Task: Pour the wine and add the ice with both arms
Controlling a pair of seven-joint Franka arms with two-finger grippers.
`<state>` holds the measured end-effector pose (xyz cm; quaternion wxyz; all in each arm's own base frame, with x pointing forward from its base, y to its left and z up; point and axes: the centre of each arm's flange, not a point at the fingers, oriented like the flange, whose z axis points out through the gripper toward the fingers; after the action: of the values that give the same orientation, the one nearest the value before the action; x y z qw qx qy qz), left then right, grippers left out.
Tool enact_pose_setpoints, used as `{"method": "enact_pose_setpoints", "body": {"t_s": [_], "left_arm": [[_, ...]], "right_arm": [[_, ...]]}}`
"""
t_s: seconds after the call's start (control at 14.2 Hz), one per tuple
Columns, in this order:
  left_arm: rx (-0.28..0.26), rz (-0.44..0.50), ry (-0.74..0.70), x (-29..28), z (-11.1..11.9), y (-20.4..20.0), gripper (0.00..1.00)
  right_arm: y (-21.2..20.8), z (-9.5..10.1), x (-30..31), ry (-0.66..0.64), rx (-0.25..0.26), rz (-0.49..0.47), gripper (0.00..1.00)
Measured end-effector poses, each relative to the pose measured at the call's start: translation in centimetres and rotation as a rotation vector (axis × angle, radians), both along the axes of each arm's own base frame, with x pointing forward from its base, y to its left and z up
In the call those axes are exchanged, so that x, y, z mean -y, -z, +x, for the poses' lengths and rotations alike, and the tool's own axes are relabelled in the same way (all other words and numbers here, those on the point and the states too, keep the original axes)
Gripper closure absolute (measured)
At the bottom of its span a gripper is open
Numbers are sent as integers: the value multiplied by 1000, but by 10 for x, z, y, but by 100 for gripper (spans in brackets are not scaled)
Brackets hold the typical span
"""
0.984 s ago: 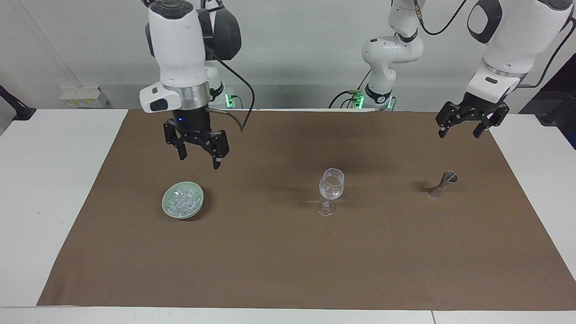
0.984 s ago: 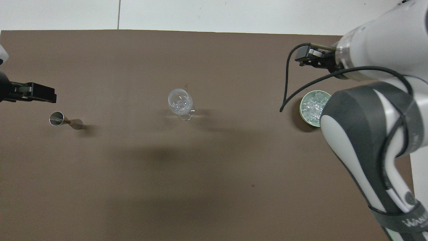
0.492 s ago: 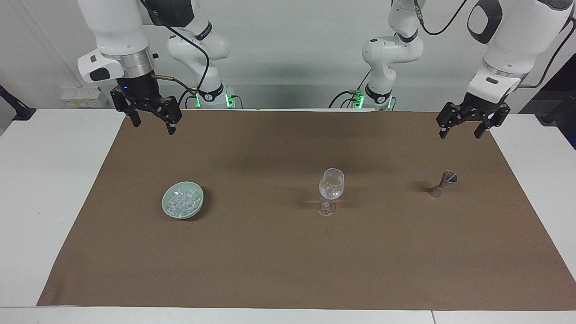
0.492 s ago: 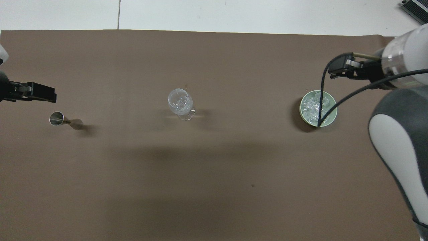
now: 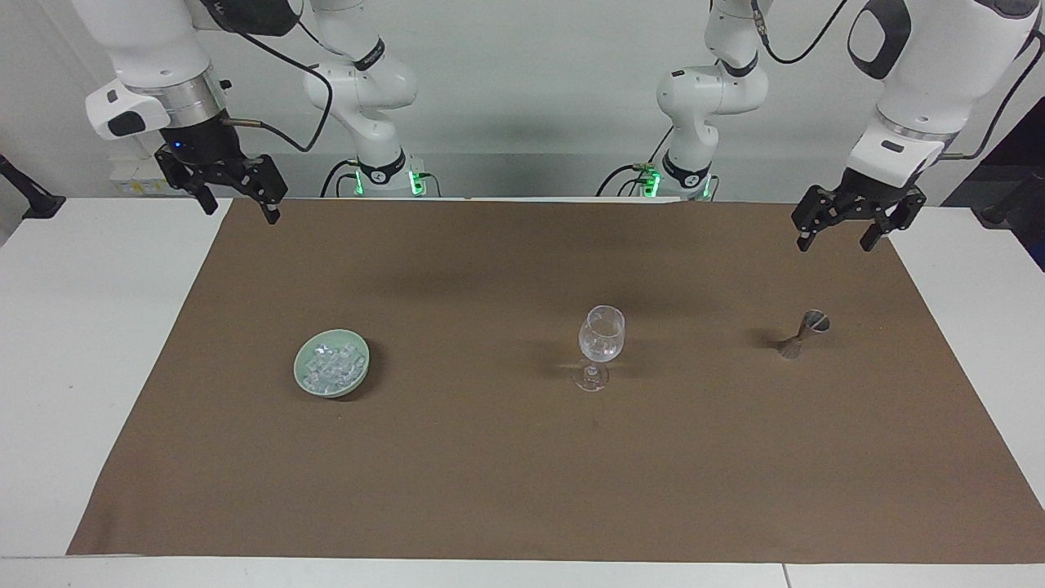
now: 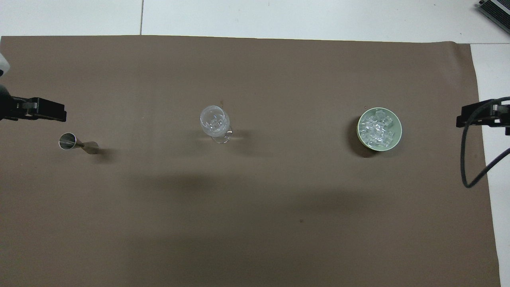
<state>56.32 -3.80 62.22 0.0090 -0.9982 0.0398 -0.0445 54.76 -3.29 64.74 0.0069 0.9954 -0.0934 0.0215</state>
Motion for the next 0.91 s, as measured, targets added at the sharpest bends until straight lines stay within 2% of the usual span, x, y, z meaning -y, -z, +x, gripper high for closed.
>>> {"method": "enact_pose_setpoints", "body": {"t_s": [0.91], "left_arm": [[6, 1, -1, -1, 1, 0, 0]], "right_arm": [[7, -10, 5, -42, -20, 8, 0]]}}
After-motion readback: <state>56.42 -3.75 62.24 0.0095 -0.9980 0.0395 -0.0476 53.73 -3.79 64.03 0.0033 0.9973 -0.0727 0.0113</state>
